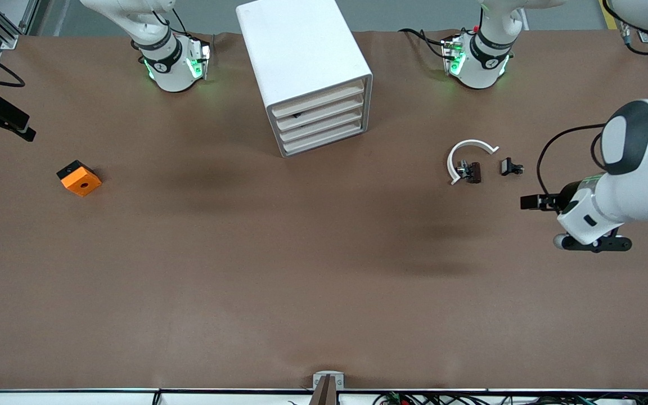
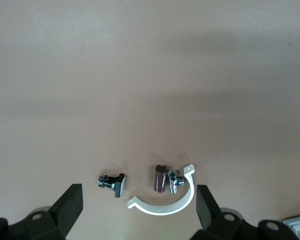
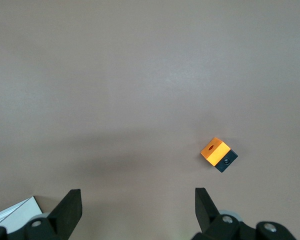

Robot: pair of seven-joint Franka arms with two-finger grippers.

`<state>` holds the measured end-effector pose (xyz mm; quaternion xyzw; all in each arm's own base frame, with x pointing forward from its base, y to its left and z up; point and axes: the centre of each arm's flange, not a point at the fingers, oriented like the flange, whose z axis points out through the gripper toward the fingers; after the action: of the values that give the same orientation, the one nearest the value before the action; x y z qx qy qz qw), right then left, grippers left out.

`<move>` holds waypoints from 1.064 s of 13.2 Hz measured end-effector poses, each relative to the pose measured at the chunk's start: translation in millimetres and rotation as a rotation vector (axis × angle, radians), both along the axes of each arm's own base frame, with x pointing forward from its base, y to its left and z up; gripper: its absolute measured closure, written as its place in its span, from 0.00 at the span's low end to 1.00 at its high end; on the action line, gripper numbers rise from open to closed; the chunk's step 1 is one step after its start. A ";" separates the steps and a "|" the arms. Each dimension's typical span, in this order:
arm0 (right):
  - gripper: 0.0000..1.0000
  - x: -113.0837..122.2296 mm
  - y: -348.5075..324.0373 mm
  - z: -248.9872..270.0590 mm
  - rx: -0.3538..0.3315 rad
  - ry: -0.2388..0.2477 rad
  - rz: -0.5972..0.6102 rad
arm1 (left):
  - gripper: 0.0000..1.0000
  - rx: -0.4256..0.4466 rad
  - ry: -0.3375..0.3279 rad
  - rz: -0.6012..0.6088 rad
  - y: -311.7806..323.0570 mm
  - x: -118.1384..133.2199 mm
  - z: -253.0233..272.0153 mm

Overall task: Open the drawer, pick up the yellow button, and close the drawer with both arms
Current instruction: 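Move the left gripper from rest toward the white drawer cabinet, then grasp the front of a white cabinet drawer with the left gripper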

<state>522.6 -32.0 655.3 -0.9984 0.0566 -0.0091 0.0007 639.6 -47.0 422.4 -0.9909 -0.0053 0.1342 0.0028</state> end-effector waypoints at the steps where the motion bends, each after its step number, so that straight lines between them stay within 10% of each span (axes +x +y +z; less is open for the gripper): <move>1: 0.00 0.0 0.0 0.0 0.000 0.000 0.000 | 0.00 0.012 0.014 0.032 -6.1 1.6 -11.7; 8: 0.00 0.1 -0.4 0.1 0.000 -0.001 -0.001 | 0.00 0.090 0.135 0.449 -98.2 -13.4 -48.2; 14: 0.00 0.2 0.8 0.1 0.000 -0.001 0.001 | 0.00 0.209 0.448 0.753 -182.3 -61.1 -58.2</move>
<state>522.8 -31.2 655.4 -0.9984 0.0559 -0.0098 0.0007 578.5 -229.3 364.2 -0.8609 -0.3782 0.3358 0.0551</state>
